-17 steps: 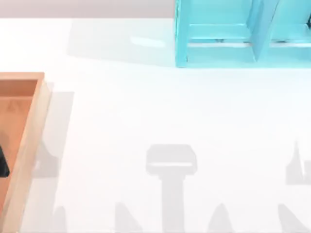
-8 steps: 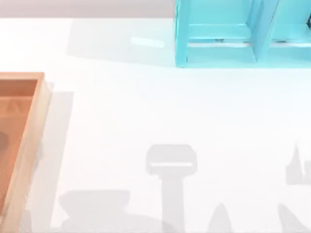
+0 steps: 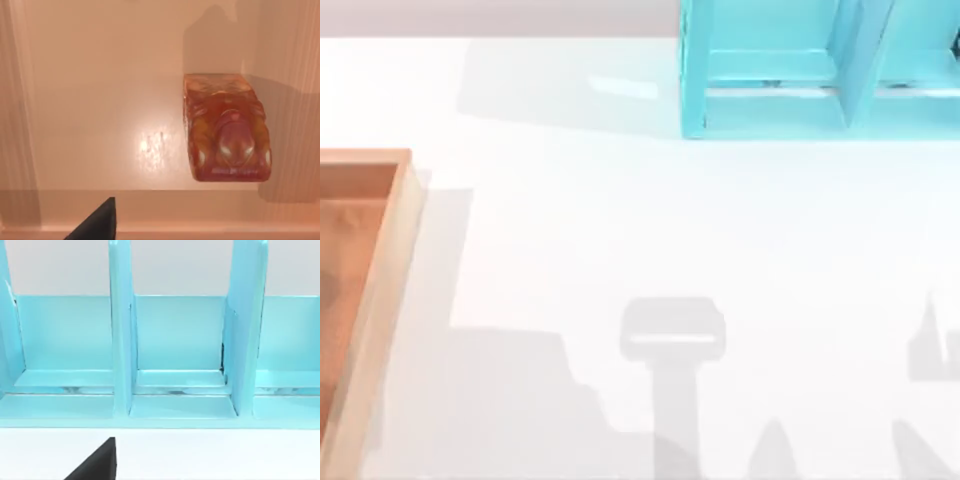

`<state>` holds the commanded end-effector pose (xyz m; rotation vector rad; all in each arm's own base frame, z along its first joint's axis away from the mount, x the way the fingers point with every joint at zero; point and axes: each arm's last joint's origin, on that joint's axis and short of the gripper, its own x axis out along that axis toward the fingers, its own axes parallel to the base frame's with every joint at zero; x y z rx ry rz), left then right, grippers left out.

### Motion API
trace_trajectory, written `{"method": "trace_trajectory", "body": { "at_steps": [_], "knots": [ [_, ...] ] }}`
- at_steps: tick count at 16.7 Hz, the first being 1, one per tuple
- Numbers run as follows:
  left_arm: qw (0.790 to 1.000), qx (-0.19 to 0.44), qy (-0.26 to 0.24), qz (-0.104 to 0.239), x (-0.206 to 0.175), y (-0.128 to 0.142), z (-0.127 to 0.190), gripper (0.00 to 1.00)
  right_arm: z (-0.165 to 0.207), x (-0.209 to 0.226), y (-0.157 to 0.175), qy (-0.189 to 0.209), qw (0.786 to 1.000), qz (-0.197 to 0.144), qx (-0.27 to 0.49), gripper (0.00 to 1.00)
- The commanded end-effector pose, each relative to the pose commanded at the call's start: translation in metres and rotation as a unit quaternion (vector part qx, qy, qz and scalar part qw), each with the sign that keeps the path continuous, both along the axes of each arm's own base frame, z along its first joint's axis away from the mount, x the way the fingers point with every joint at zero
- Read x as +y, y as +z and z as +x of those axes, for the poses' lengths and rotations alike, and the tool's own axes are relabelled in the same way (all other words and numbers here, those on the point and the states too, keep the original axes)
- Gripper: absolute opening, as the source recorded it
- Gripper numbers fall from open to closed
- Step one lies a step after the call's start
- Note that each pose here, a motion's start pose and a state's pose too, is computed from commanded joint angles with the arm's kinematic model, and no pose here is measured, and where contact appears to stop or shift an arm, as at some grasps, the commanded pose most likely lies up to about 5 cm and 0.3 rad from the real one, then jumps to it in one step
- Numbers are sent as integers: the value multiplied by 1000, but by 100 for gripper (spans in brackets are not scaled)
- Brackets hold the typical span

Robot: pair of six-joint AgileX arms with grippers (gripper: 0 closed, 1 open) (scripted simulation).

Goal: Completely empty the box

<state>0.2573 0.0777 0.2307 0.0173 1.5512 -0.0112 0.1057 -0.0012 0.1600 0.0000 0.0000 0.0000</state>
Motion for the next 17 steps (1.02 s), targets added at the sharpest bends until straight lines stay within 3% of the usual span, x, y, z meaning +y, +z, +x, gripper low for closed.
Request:
{"method": "trace_trajectory", "body": {
  "at_steps": [8,17],
  "knots": [
    [1000,10,-1,-3,2,-3,4,100,0,0,0,0,1000,0,0,100],
    [1000,9,0,-3,4,-58,8,100,0,0,0,0,1000,0,0,100]
  ]
}}
